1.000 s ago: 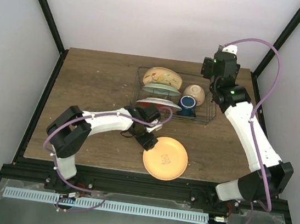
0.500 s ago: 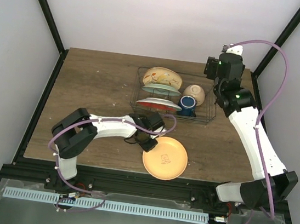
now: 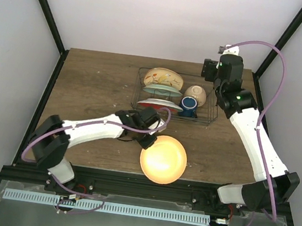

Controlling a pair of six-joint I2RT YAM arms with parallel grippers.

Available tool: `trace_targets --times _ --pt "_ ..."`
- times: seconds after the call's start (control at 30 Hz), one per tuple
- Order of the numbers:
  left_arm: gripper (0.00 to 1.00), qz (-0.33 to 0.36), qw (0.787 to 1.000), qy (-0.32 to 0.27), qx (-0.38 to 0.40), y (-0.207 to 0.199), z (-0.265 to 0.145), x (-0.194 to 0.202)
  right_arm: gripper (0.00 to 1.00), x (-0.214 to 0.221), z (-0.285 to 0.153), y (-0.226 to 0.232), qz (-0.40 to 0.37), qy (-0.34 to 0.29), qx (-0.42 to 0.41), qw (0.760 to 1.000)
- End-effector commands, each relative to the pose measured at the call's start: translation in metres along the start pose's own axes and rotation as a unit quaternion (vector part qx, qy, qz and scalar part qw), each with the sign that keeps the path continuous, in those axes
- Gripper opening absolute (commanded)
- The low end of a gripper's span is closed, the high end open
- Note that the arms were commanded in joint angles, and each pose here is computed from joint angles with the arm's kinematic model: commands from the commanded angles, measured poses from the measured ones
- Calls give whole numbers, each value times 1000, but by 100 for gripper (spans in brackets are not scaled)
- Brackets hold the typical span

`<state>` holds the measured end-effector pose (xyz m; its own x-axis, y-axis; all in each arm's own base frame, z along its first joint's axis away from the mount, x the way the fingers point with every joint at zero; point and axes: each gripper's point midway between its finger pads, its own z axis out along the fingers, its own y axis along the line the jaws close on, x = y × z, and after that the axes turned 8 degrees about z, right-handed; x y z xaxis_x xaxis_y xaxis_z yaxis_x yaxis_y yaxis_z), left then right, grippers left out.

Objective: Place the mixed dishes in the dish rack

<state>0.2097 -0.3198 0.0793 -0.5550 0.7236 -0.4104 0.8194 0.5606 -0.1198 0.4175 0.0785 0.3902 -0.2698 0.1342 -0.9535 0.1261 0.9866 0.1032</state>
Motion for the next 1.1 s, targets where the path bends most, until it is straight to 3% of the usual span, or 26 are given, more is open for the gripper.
trace_targets --times 0.0,0.2,0.47,0.63,0.9,1.07 --pt "3 15 998 -55 -19 2 -51 -18 84 -12 -7 20 -11 -10 -62 998" --pt "6 -19 984 -143 -109 45 -131 -43 87 -2 -7 57 -39 36 -166 985" --pt "6 -88 938 -199 -269 147 -230 -42 97 41 -30 114 -52 116 -366 922" --pt "8 -114 924 -229 -283 172 -250 -40 99 64 -36 122 -25 158 -445 881" --pt "6 -114 923 -276 -241 167 -254 -66 99 112 -56 142 -1 214 -557 802" --pt "5 -104 920 -307 -219 159 -263 -81 97 125 -66 146 18 216 -596 773"
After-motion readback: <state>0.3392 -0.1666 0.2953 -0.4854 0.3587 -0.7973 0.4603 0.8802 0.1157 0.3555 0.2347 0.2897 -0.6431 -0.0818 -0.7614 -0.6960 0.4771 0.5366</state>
